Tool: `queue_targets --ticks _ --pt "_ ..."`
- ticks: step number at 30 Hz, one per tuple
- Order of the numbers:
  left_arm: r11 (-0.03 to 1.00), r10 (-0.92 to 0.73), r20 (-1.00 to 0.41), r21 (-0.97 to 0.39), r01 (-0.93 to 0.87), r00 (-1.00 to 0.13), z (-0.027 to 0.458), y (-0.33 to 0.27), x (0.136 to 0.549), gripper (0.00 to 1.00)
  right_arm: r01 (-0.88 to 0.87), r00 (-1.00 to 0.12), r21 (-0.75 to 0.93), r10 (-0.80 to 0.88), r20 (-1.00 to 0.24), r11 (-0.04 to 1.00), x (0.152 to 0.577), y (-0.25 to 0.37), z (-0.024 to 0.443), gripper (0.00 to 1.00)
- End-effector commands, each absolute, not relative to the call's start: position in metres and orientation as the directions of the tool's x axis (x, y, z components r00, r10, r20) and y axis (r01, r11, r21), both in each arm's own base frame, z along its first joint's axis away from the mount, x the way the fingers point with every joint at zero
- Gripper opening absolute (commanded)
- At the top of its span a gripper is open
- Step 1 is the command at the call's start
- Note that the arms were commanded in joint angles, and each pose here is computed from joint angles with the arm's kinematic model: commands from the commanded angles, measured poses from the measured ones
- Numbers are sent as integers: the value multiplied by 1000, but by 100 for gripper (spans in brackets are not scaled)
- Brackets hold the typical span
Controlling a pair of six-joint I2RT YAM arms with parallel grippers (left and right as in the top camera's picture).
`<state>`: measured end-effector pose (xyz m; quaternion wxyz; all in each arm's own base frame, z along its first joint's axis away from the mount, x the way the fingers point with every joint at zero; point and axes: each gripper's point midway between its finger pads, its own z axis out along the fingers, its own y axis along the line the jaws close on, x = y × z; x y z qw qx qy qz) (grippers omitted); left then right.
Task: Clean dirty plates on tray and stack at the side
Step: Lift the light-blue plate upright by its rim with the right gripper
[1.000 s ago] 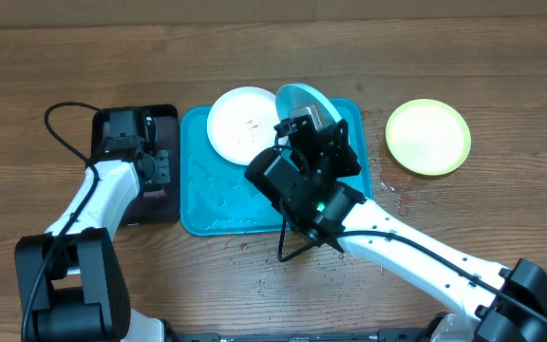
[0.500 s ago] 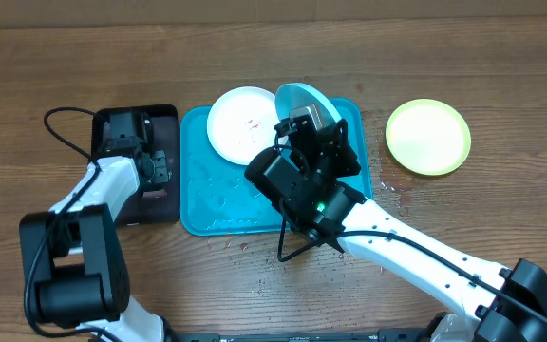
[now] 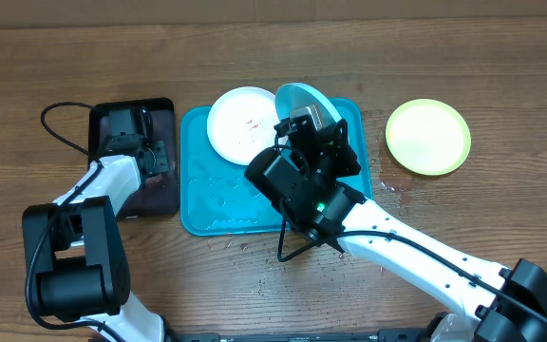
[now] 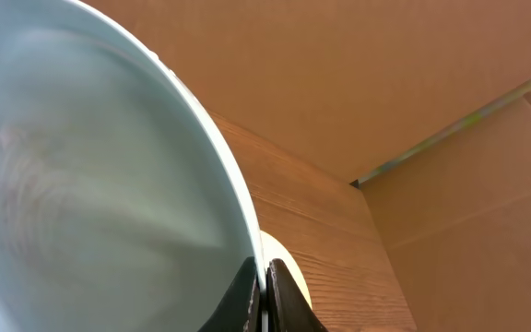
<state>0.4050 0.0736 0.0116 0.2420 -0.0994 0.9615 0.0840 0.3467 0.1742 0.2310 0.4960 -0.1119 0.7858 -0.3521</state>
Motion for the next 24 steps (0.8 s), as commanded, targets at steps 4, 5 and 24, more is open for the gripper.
queue_targets --ticks 4,5,24 --pt "965 -142 -519 117 -235 -843 40 79 409 68 221 -444 -616 -484 -754 756 345 173 255 4" --pt "965 -142 -519 117 -235 -843 44 78 407 68 217 -445 -615 -484 -754 758 345 174 254 4" --pt "970 -176 -332 104 -221 -927 18 68 360 13 194 -449 -608 -482 -753 770 346 177 251 4"
